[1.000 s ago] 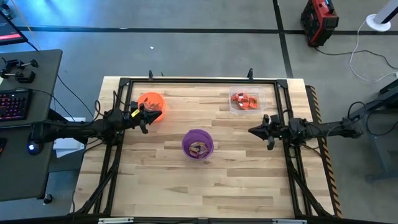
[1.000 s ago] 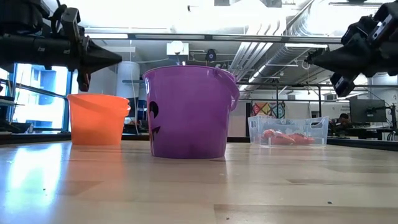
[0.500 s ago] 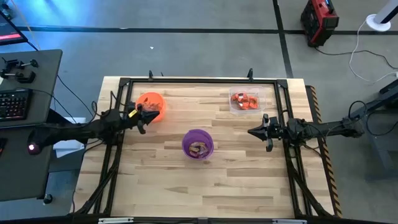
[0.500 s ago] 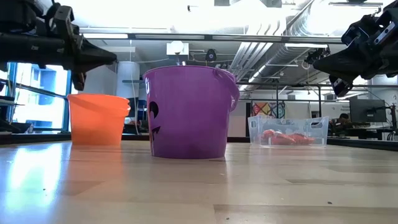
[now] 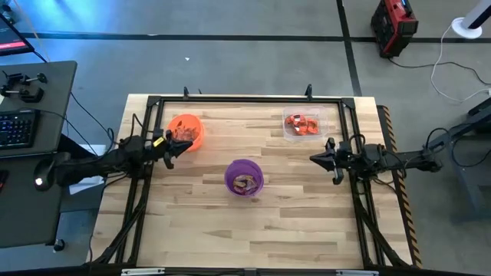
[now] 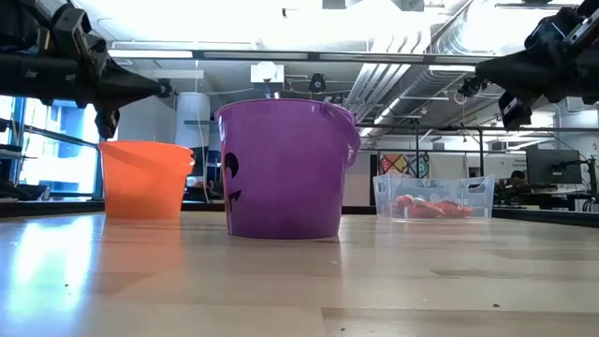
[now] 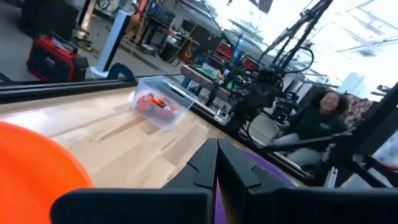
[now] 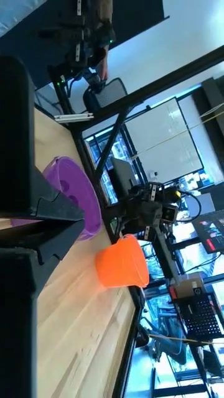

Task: Sort candy by brand, put in halloween buckets
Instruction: Return to Home Position

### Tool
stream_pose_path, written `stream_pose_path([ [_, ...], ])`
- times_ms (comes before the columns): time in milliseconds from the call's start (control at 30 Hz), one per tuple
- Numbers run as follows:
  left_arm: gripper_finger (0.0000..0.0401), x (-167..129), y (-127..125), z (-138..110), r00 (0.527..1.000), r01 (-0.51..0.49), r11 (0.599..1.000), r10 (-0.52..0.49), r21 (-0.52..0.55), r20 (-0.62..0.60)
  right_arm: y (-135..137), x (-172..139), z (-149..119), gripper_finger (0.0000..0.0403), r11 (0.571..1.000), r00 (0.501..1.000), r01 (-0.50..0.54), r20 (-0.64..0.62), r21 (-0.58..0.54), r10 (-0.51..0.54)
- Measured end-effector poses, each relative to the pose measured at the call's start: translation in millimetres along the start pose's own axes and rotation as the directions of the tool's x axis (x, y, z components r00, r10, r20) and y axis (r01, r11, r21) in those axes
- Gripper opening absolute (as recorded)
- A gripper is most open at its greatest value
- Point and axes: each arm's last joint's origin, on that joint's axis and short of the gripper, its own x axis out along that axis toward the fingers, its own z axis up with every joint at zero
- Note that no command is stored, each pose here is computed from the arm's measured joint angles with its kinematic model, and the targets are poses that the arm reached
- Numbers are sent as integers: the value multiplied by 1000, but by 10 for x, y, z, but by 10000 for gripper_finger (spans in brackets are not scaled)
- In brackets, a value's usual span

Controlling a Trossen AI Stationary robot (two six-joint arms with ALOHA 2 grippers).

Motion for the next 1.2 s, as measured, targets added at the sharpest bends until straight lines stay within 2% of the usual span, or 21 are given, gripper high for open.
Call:
stream_pose_path([
  [333, 1, -3, -45, -25, 999, 46, 999, -46, 0, -27, -10, 8, -30, 0, 1000, 999, 12, -32, -5, -12],
  [1200, 0, 6, -42, -41, 998, 44, 999, -44, 1, -45, -15, 7, -45, 0, 1000, 999, 17, -47, -7, -17],
])
